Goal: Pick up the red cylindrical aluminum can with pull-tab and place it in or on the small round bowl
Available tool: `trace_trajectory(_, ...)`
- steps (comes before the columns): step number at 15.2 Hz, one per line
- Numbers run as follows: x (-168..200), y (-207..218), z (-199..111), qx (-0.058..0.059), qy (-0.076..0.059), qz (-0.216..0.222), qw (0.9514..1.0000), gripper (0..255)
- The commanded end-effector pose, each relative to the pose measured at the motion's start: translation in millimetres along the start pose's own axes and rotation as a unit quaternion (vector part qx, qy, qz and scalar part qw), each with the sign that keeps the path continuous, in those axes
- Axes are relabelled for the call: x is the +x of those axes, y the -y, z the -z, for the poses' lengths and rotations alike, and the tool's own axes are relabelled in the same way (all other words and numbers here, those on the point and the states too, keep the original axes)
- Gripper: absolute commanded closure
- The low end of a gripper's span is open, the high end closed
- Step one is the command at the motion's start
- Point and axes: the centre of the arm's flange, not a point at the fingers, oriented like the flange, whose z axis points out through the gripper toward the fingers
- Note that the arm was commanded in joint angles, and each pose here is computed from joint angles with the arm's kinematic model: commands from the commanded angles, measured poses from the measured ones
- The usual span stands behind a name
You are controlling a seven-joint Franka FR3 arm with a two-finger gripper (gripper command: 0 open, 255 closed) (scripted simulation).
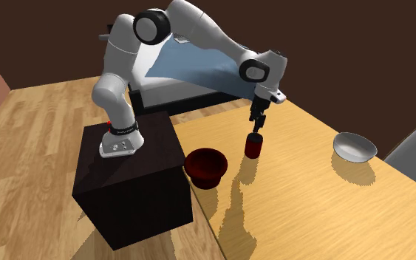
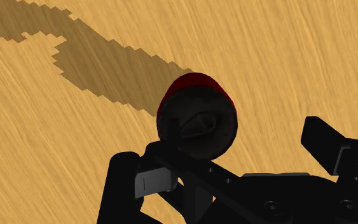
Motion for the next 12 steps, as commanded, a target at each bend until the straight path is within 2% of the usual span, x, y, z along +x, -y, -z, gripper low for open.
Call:
trace_trajectory(1, 22.2, -14.5, -13.3, -0.001, 0.001, -0.006, 1.0000, 0)
trace_trajectory(3, 42.9, -26.1, -25.2, -0.002, 0.002, -0.013, 0.9999, 0)
trace_trajectory(12, 42.7, -26.3, -65.2, -0.002, 0.002, -0.013, 0.9999, 0)
